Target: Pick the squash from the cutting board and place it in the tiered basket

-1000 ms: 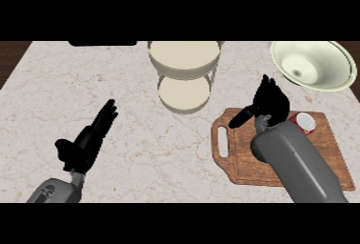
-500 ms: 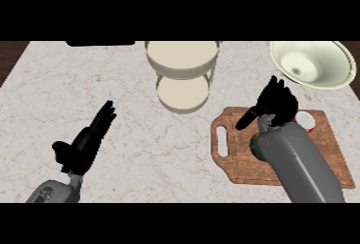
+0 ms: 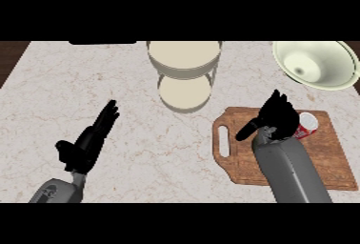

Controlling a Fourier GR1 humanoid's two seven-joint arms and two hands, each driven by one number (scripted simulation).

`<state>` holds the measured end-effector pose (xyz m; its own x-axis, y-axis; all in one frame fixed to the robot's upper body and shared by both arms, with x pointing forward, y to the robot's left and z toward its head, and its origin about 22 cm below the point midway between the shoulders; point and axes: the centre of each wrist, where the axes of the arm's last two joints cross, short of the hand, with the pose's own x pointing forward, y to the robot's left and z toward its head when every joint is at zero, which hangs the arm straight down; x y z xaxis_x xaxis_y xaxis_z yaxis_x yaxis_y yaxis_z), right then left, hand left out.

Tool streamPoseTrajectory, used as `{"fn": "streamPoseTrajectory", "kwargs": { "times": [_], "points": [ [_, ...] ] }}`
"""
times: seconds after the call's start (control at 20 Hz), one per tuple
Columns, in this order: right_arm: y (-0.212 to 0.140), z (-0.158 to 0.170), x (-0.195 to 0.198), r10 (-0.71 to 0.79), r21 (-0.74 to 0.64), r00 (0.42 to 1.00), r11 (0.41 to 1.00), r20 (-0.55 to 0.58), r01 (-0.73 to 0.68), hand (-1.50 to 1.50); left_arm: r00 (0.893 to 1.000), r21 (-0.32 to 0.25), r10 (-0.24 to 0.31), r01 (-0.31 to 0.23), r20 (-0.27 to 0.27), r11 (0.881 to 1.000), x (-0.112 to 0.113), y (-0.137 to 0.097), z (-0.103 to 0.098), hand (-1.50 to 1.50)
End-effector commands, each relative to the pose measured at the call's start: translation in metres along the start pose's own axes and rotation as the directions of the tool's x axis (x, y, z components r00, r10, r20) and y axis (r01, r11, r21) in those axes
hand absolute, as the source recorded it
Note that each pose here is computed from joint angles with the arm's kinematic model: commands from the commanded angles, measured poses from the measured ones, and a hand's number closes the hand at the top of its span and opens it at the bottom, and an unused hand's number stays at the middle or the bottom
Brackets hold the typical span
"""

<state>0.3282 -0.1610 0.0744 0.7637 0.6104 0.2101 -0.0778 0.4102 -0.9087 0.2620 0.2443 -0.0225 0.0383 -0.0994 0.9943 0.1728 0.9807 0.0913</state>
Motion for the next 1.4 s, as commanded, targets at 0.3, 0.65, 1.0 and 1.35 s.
{"fn": "streamPoseTrajectory", "kwargs": {
  "times": [0.3,0.65,1.0,1.35],
  "points": [
    [0.019,0.009,-0.031,0.046,0.023,0.951,0.999,-0.306,-0.041,-1.5,1.0,-0.016,0.009,-0.009,0.009,1.0,0.007,0.006,-0.005,0.0],
    [0.019,0.009,-0.047,0.036,0.042,0.953,0.999,-0.302,-0.024,-1.5,1.0,-0.01,-0.015,0.015,0.01,1.0,0.0,-0.014,-0.011,0.0],
    [0.044,0.001,-0.061,0.03,0.056,0.947,0.998,-0.319,-0.013,-1.5,1.0,-0.037,-0.007,0.008,0.015,0.999,-0.001,-0.004,-0.001,0.0],
    [0.035,-0.003,-0.062,-0.06,-0.086,0.987,0.995,-0.15,0.048,1.5,1.0,-0.036,-0.007,0.008,0.022,0.999,0.012,-0.007,-0.006,0.0]
  ]
}}
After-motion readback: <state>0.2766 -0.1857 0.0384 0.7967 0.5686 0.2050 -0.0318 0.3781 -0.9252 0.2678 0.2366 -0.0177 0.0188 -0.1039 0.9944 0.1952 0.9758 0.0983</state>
